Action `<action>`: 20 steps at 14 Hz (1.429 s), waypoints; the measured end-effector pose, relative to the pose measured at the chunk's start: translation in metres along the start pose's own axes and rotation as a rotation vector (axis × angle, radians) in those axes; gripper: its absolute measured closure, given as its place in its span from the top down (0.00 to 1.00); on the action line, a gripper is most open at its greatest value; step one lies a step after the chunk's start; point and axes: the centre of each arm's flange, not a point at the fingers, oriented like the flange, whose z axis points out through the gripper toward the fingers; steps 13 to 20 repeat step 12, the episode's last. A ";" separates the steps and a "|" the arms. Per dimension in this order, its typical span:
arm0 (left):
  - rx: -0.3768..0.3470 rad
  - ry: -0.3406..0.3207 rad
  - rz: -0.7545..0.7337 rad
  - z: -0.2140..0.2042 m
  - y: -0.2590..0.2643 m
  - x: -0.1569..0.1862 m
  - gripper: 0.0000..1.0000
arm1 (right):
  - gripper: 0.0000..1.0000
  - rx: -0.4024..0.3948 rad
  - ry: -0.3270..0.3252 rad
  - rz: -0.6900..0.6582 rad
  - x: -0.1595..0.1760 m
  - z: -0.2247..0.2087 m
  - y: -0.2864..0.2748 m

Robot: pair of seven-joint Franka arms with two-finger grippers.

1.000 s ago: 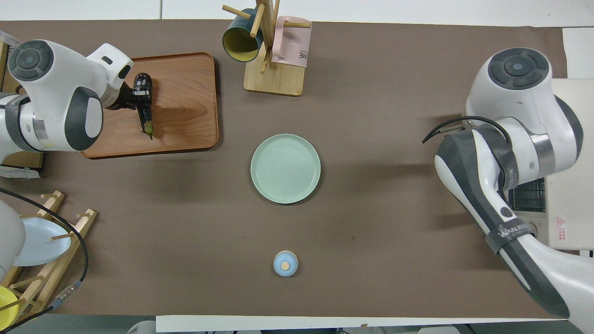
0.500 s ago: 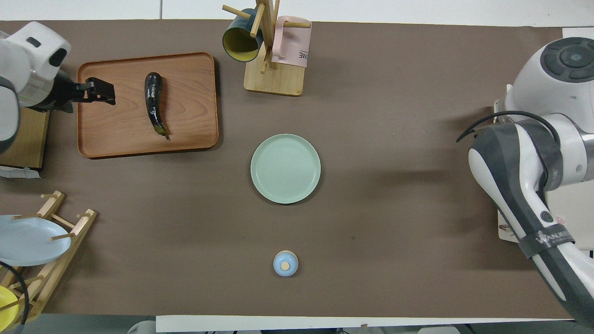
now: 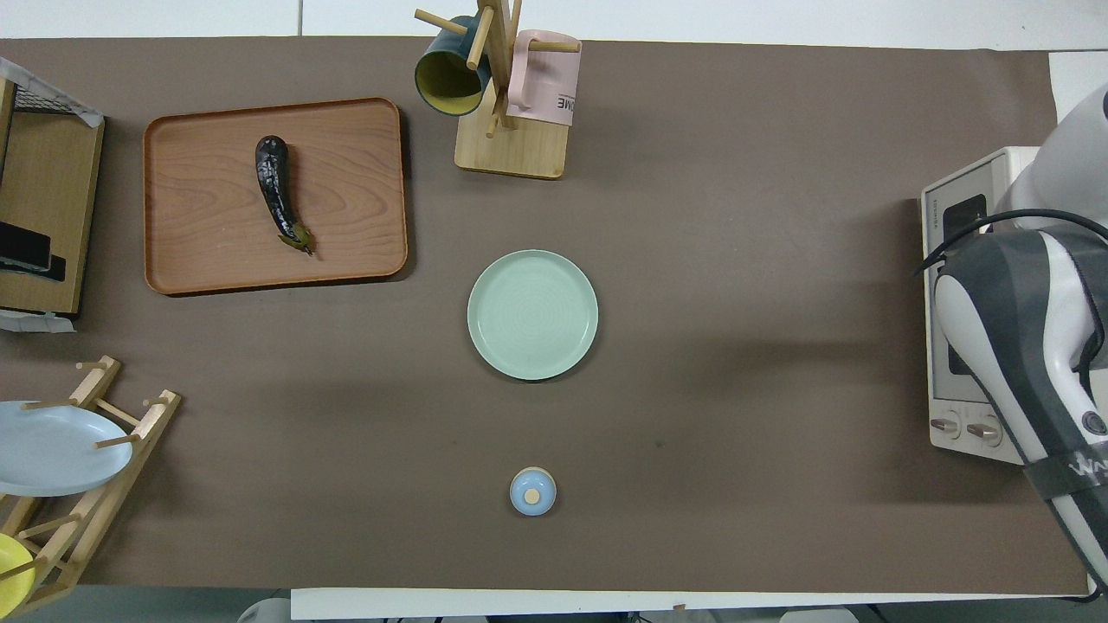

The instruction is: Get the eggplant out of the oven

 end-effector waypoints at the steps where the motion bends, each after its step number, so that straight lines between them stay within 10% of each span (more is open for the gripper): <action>1: 0.000 -0.004 0.004 0.002 0.001 0.001 1.00 | 0.19 0.014 0.006 0.004 -0.003 -0.005 -0.001; 9: 0.002 0.025 0.014 0.003 0.004 0.008 1.00 | 1.00 0.298 0.167 0.056 -0.048 -0.145 0.005; 20: 0.002 0.027 0.014 0.003 0.004 0.009 1.00 | 1.00 0.297 0.181 0.061 -0.054 -0.161 0.012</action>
